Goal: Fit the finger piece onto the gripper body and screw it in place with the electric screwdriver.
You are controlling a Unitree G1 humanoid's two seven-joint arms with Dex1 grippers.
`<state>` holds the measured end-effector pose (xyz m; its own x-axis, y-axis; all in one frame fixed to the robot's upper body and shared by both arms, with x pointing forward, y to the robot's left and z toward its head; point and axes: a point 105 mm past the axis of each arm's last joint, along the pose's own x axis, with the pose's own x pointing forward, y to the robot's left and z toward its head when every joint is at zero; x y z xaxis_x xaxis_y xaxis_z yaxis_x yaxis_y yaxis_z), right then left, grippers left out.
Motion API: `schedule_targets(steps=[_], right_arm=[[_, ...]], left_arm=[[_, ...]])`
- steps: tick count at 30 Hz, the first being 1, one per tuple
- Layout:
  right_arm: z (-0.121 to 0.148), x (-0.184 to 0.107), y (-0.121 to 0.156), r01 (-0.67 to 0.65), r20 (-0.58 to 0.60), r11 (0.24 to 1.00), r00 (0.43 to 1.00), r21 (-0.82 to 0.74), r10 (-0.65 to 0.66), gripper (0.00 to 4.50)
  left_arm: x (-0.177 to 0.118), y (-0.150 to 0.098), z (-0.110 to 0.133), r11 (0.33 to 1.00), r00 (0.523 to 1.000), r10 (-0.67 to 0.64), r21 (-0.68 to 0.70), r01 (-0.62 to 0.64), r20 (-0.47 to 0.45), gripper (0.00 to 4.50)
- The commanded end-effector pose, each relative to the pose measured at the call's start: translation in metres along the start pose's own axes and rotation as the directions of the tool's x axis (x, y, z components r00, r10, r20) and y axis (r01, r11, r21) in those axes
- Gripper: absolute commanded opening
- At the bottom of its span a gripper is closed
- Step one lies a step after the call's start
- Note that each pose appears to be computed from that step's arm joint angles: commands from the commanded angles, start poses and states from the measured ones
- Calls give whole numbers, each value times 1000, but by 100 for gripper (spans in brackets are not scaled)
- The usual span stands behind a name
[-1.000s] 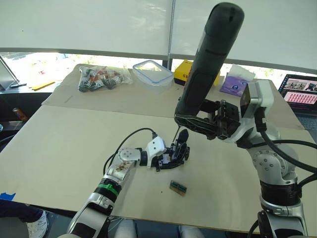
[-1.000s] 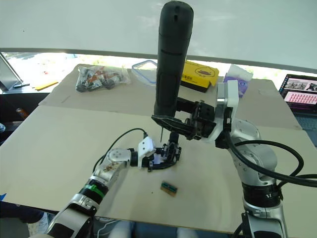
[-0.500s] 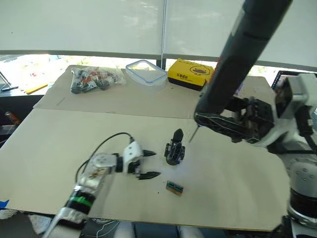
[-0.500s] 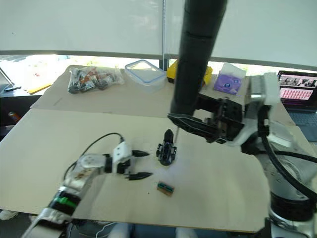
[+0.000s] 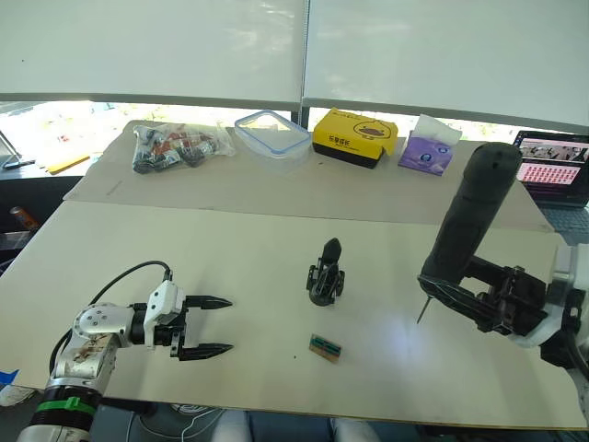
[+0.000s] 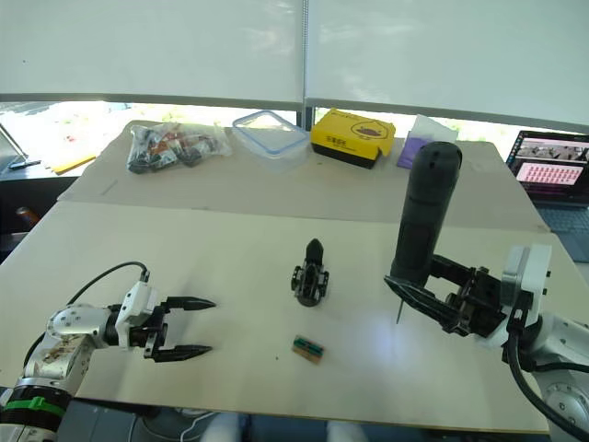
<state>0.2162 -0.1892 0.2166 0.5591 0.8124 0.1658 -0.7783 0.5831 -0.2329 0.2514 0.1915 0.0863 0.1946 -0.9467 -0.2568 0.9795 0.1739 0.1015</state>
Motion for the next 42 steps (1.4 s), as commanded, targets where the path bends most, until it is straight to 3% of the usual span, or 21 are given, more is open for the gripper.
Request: schedule_targets(steps=[1, 5, 11, 26, 42], right_arm=[[22, 14, 12, -48, 95, 994, 994, -96, 57, 192], [26, 28, 18, -39, 179, 994, 982, -99, 56, 192], [22, 54, 41, -127, 245, 991, 960, -50, 135, 192], [-1, 77, 71, -279, 252, 960, 927, -28, 277, 192], [-21, 76, 77, -298, 234, 954, 926, -27, 295, 192]], left_arm=[[10, -1, 10, 999, 1000, -14, 37, 14, -6, 445], [28, -7, 16, 996, 999, -45, 82, 46, -14, 445], [63, -16, 18, 988, 993, -113, 106, 115, -25, 445], [136, -25, 19, 977, 983, -176, 111, 180, -44, 445], [138, -28, -5, 981, 976, -164, 80, 176, -140, 445]])
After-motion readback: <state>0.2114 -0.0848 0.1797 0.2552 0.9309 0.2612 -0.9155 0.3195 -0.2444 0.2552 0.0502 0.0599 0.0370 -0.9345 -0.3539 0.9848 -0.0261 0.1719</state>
